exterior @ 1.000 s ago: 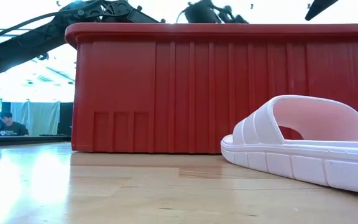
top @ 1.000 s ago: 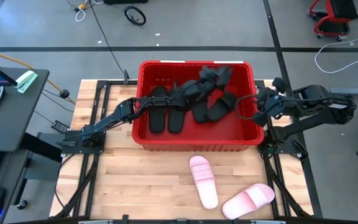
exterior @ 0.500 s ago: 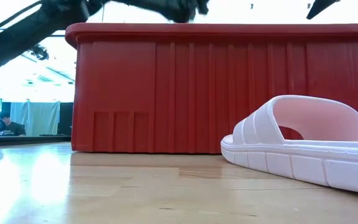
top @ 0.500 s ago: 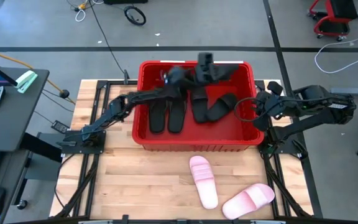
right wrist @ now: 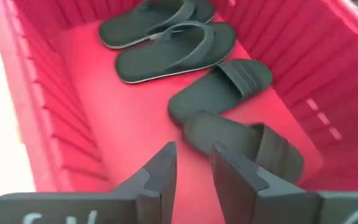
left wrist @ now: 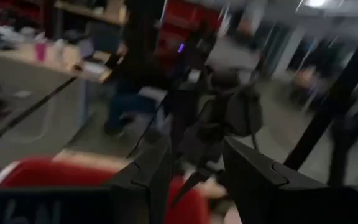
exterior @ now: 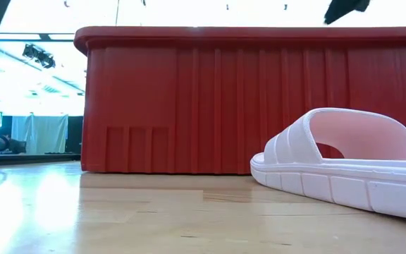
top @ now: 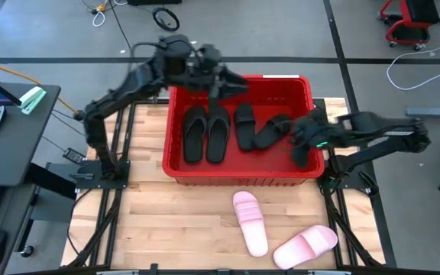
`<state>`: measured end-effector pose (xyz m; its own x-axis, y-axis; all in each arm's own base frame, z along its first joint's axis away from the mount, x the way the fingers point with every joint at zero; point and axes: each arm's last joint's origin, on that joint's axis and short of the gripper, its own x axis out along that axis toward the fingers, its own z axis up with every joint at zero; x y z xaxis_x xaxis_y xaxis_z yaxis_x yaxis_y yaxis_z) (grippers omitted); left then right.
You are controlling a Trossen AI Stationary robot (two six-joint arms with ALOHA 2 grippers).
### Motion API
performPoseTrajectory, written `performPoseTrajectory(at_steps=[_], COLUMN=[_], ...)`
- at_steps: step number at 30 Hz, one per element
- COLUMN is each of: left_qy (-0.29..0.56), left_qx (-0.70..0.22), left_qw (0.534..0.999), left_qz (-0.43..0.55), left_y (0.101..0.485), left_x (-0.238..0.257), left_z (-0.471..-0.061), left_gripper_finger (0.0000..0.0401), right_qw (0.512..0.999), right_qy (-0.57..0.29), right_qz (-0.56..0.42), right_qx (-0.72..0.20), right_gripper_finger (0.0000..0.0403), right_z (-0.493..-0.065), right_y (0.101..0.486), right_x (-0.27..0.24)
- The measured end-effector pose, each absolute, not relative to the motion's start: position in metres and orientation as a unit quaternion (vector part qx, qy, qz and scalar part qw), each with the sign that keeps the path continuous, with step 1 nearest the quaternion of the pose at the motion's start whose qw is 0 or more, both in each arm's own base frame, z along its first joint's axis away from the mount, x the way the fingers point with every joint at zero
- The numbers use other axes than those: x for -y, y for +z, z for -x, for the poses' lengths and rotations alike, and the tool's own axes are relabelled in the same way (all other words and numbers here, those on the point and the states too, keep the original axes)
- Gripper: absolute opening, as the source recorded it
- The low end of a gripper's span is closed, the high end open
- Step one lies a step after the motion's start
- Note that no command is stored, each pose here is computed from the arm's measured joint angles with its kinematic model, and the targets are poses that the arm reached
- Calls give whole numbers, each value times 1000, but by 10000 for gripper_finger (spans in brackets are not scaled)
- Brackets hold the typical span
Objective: Pick and place slides into bin
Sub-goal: Put the black slide into the red bin
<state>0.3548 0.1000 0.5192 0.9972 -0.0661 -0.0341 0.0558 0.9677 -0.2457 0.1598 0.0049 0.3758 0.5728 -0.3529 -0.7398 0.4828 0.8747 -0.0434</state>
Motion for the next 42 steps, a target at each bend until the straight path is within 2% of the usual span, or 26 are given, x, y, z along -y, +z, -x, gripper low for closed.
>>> performPoseTrajectory(at_steps=[5, 10, 18, 23, 33, 42], left_qy=[29, 140, 152, 154, 154, 157], left_qx=[-115, -207, -210, -208, -208, -205], left_qw=[991, 967, 965, 965, 965, 965], left_qz=[69, 55, 33, 33, 35, 49], left_y=[514, 498, 497, 497, 497, 497], left_x=[-95, -99, -101, -102, -102, -102], left_z=[-328, -319, -321, -321, -321, -321], left_gripper_finger=[150, 150, 150, 150, 150, 150], right_qw=[836, 772, 691, 660, 624, 635], right_qy=[-275, -286, -296, -305, -373, -352], right_qz=[-46, -85, -91, -103, -47, -88], right_qx=[-472, -561, -653, -679, -685, -682], right_gripper_finger=[111, 143, 206, 225, 212, 171], right_z=[-200, -225, -243, -251, -252, -244], right_y=[337, 304, 253, 225, 216, 217], right_x=[18, 66, 128, 150, 161, 173])
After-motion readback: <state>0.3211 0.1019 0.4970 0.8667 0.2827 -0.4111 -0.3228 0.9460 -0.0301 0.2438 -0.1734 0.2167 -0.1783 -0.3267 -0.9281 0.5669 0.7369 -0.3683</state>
